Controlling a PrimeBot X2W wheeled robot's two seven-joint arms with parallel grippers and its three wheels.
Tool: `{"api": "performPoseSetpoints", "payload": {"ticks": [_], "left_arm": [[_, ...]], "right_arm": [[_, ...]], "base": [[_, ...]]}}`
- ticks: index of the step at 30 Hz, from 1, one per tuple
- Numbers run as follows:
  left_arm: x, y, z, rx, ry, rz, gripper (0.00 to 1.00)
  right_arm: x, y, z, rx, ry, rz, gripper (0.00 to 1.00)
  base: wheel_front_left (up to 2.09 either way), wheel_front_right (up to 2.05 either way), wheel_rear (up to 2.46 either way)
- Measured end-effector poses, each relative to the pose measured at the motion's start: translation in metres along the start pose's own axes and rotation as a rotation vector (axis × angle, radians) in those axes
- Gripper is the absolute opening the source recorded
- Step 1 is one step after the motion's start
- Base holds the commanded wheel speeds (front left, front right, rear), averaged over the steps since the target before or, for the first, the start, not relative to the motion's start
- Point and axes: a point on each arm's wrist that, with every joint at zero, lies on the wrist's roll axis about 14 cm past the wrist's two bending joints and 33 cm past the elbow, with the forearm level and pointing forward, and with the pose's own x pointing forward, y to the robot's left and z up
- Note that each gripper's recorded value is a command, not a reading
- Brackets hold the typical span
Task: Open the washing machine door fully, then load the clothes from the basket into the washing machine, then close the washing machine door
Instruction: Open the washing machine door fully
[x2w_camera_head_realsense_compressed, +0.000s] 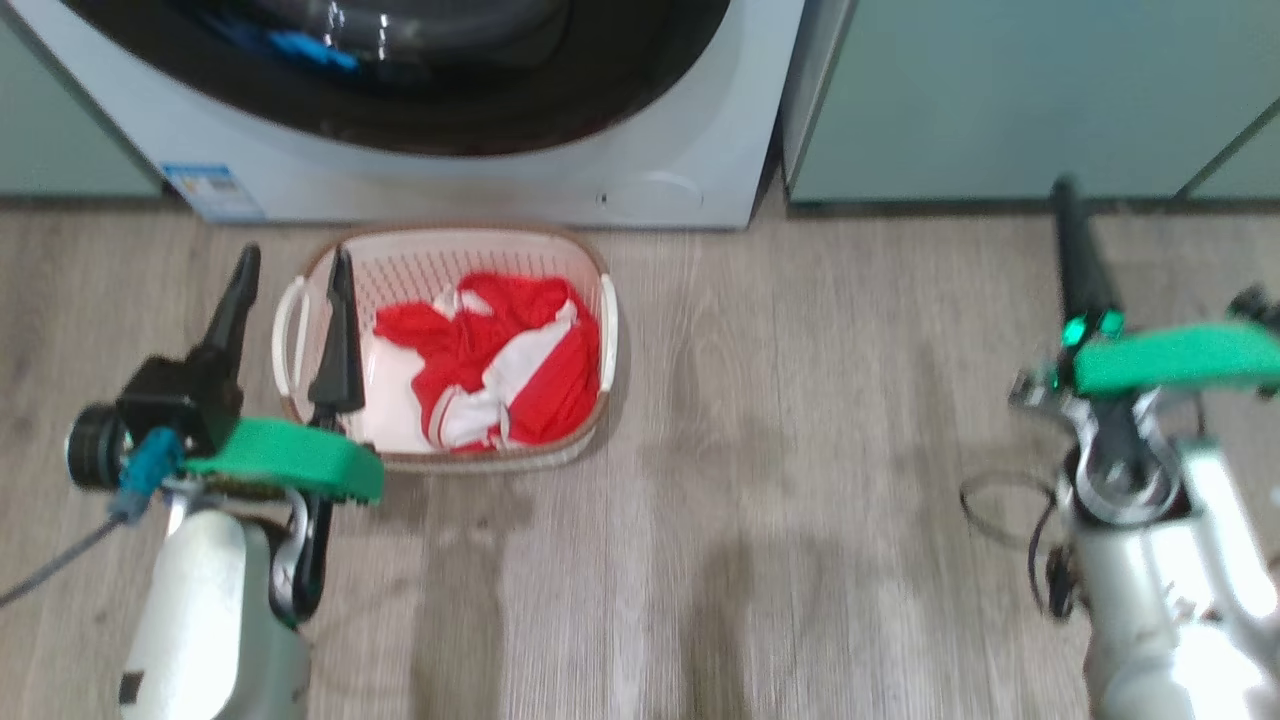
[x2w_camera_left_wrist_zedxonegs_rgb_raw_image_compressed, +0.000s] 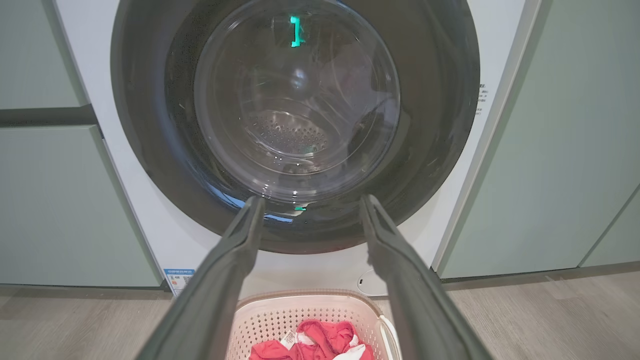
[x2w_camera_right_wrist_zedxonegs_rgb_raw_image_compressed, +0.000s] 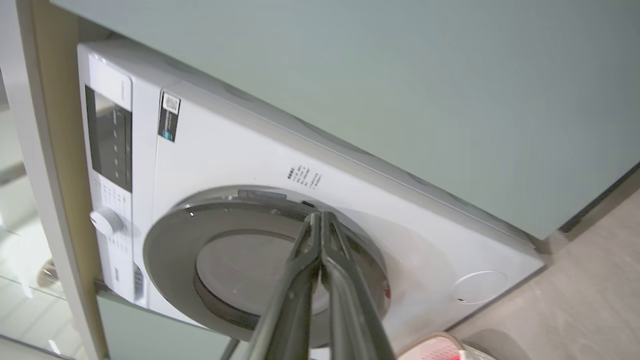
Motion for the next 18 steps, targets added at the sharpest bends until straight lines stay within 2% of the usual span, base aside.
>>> {"api": "performPoseSetpoints", "payload": {"ticks": [3, 8, 12, 18], "left_arm": [[0.011, 0.000, -0.006, -0.004, 0.002, -0.007, 1.00], [0.028, 0.005, -0.018, -0.016, 0.013, -0.002, 1.00], [0.039, 0.007, -0.026, -0.028, 0.013, -0.003, 1.00], [0.049, 0.011, -0.040, -0.030, 0.031, -0.002, 1.00]], "right_arm": [[0.025, 0.003, 0.007, 0.118, -0.024, 0.011, 0.00], [0.068, 0.008, 0.004, 0.210, -0.003, 0.035, 0.00], [0.097, 0.008, -0.014, 0.238, 0.084, 0.047, 0.00], [0.139, 0.006, -0.043, 0.217, 0.219, 0.052, 0.00]], "base": [[0.00, 0.00, 0.00], [0.00, 0.00, 0.00], [0.00, 0.00, 0.00], [0.00, 0.00, 0.00]]}}
